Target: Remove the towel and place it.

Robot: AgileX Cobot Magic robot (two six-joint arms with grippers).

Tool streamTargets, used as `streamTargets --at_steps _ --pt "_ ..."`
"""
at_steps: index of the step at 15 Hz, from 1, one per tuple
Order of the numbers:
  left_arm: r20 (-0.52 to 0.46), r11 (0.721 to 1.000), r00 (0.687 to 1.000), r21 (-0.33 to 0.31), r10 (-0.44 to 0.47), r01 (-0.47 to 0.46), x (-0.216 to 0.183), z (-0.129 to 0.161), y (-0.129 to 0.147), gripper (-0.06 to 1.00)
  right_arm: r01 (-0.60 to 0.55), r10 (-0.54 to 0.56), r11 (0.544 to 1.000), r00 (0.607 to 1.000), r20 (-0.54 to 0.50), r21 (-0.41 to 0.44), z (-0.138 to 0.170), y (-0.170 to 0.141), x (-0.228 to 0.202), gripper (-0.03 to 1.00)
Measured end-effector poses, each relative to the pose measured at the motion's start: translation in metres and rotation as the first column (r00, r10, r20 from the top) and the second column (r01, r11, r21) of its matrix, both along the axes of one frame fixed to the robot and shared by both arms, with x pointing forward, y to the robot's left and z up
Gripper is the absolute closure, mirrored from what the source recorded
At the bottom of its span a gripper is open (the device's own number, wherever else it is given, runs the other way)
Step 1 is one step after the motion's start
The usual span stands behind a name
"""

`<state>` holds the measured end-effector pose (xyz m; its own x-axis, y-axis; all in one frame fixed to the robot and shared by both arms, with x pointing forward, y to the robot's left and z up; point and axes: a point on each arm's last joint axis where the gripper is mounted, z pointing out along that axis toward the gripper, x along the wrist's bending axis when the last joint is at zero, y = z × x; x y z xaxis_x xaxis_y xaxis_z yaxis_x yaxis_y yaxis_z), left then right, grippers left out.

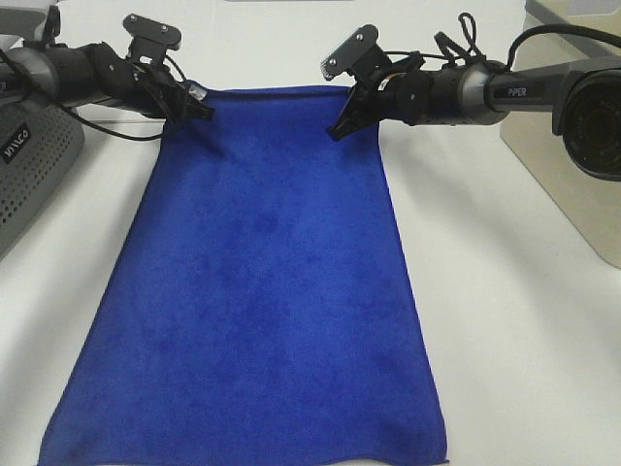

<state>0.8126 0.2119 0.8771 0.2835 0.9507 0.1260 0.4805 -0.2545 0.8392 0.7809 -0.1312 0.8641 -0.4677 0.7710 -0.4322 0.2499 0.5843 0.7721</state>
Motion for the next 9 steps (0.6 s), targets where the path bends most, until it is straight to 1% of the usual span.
streamTargets --at_steps 2,4,6,9 --pt "0.001 1.000 1.000 0.001 0.002 -0.002 0.000 -0.002 0.000 0.93 0.005 -0.005 1.000 1.000 0.011 0.006 -0.001 0.000 0.001 0.95" --pt "0.012 1.000 1.000 0.002 0.007 -0.007 0.001 -0.005 0.000 0.93 0.014 -0.014 1.000 1.000 -0.008 0.017 -0.011 0.000 0.000 0.95" --pt "0.003 1.000 1.000 0.004 0.008 -0.008 0.001 -0.012 0.000 0.93 0.015 -0.015 1.000 1.000 -0.016 0.015 -0.017 -0.001 0.000 0.95" --pt "0.003 1.000 1.000 0.006 0.012 -0.012 0.001 -0.021 0.000 0.93 0.018 -0.018 1.000 1.000 -0.003 0.017 -0.018 -0.001 0.000 0.95"
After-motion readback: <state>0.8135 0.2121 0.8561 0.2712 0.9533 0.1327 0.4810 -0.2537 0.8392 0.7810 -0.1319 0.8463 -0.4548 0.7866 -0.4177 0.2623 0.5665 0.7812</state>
